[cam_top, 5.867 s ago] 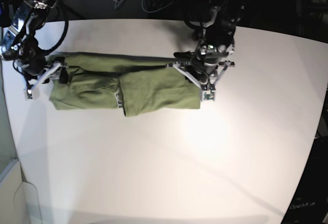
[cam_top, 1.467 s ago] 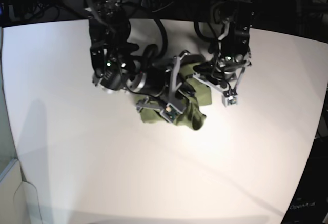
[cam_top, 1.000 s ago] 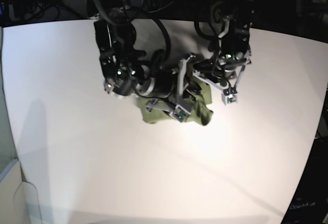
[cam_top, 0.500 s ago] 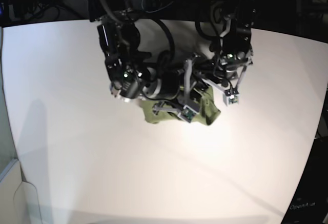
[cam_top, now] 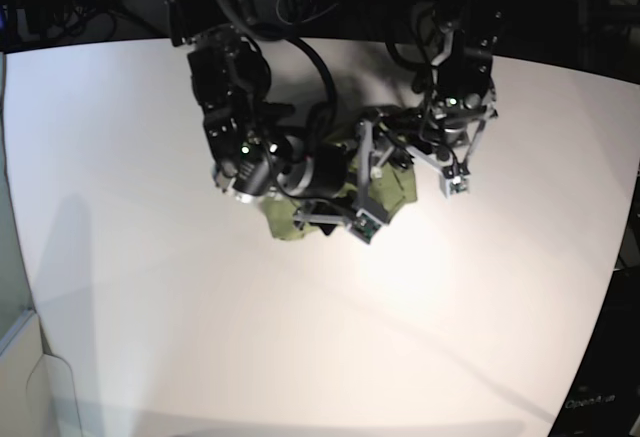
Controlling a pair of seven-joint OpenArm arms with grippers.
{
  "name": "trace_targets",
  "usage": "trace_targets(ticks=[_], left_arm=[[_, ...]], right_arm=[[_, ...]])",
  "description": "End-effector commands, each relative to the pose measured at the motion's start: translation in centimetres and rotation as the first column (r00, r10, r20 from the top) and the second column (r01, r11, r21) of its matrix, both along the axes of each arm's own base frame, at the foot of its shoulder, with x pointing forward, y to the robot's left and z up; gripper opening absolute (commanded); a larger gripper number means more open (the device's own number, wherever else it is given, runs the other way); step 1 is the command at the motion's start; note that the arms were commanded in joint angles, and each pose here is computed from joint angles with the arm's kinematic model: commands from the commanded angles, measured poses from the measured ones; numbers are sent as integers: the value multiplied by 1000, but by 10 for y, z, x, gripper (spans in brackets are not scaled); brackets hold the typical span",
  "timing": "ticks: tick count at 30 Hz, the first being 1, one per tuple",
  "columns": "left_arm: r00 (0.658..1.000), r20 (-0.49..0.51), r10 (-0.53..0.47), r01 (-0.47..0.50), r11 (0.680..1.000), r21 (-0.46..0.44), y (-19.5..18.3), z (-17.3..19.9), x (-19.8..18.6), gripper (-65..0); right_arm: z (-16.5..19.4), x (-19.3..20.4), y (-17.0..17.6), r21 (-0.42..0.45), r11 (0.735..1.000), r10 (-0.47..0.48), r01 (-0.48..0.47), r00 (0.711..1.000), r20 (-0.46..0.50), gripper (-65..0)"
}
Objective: Fold the T-shirt properly
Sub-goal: 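Fold the held end over the stack with both grippers, then release the shirt and press its sides with both grippers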
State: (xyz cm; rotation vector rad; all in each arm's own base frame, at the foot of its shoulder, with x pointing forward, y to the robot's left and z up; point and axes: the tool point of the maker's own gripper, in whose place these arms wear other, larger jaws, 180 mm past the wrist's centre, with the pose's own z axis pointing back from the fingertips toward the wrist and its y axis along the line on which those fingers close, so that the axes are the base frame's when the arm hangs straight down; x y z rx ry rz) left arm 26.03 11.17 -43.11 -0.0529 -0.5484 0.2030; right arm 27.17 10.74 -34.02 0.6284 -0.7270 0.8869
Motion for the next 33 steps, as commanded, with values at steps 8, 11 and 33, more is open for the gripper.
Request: trace_targets(ticks=[8,11,33], left_arm=[[1000,25,-14,13,1000,12,5,4,-2,-571],[1000,26,-15,14,1000,14,7,6,-9,-571],[972,-38,-232,231,972,-33,-47,-1,-41,-571]], right_arm=[[20,22,-53,-21,997,-66,68,992,107,-310],[19,37,-92,-71,988,-126,136,983,136,-438],[-8,57,-199,-212,925,-293,314,948,122,-582]])
